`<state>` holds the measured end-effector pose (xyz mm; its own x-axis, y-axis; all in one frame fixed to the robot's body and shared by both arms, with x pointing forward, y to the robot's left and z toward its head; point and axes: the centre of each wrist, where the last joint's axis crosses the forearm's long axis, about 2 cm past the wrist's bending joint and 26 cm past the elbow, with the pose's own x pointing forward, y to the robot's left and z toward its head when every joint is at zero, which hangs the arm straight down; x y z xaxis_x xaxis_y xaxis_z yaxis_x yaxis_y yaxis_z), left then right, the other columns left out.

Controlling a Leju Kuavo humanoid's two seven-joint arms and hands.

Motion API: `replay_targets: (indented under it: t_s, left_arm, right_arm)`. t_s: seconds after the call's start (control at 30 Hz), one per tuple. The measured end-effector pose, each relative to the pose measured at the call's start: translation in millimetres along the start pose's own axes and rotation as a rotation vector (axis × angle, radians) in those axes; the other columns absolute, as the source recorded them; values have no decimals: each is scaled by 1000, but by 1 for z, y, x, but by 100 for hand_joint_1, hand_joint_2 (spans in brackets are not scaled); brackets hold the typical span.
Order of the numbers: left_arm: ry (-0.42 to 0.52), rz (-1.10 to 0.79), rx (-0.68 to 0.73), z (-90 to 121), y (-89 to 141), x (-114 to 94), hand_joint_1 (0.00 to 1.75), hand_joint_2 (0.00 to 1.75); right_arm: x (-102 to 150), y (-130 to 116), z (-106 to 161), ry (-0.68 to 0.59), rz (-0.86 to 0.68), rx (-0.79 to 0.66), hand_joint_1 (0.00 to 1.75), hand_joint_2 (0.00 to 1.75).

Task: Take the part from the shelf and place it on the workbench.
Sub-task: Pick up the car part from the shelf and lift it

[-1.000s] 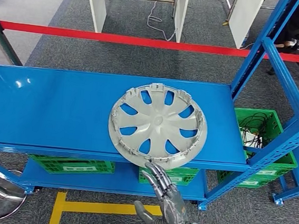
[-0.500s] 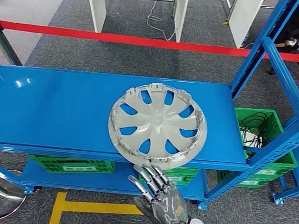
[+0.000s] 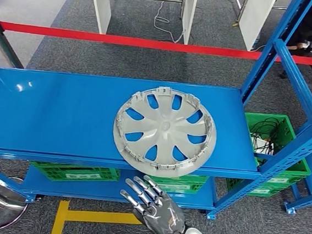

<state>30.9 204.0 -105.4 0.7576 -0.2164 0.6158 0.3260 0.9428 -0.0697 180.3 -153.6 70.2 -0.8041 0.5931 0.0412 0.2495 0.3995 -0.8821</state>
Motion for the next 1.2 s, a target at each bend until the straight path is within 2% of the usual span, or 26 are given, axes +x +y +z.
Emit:
replay_targets:
  t_s: [0.37,1.2]
  left_arm:
    - [13,-30,-29,-1,1,2,0,0]
    - [22,-65,-49,-1,1,2,0,0]
  right_arm:
    - [5,20,-8,34,32,92,0,175]
    - [0,19,-25,61,120,78,0,175]
